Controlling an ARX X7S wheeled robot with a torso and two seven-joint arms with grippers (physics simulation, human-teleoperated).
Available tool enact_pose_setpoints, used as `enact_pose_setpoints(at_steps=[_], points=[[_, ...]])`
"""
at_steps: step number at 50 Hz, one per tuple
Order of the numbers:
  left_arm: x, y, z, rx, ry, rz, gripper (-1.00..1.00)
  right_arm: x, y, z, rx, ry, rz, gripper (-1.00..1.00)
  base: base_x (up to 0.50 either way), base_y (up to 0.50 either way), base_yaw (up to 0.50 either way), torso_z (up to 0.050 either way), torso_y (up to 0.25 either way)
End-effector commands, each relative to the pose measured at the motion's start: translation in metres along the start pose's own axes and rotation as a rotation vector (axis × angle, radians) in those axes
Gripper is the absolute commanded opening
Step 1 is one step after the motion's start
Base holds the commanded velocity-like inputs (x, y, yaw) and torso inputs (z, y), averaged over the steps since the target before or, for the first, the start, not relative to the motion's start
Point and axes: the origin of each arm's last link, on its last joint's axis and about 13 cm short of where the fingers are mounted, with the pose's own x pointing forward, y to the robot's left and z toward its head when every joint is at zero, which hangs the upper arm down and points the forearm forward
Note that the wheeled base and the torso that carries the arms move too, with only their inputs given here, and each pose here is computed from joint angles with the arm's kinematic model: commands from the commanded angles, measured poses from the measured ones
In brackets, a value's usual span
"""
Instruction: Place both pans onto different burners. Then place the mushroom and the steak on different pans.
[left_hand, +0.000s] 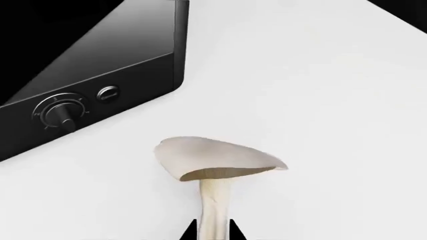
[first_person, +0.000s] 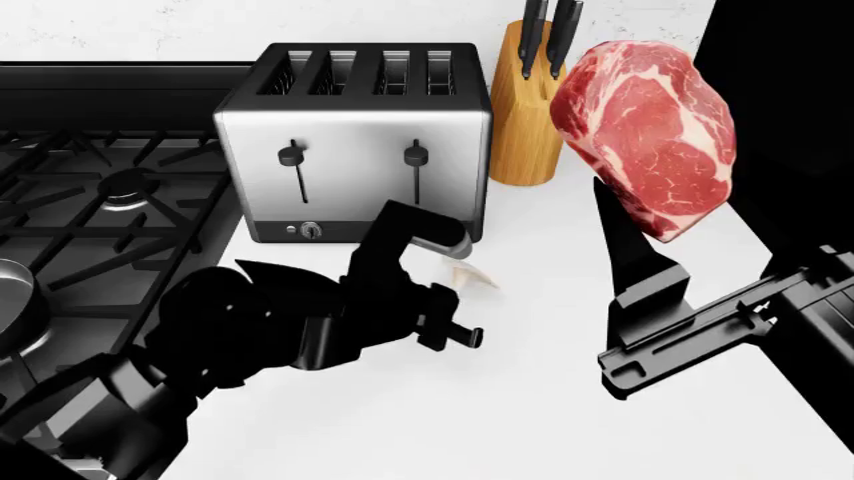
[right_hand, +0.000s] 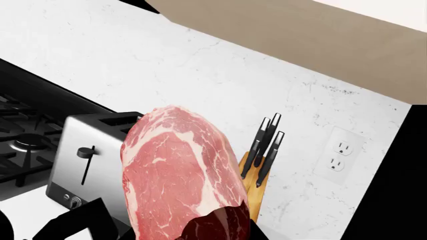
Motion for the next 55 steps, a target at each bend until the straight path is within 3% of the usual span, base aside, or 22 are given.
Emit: enact_pose_setpoints(at_steps=[1,10,36,55], points=[[0.002,-0.004,-0.012,-0.025,0.055,-0.018,-1.00,0.000,-0.001,0.001,-0.011,-0.019,-0.013,-1.00,0.00,0.00,0.00,0.000,0.000],[-0.003,-0.006,-0.011,-0.029,0.026,-0.010,-1.00,0.001,-0.001,0.001,-0.010,-0.021,-0.008,-1.00,0.00,0.00,0.00,0.000,0.000],[-0.037,-0.014,0.007,0.038,-0.182,0.054,-1.00,-0.003,-0.002,0.005,-0.028,-0.017,-0.035,-1.00,0.00,0.00,0.00,0.000,0.000],[-0.063,-0.010,0.012,0.074,-0.311,0.109,-1.00,-0.002,-0.002,0.004,-0.048,-0.023,-0.038,-1.00,0.00,0.00,0.00,0.000,0.000]])
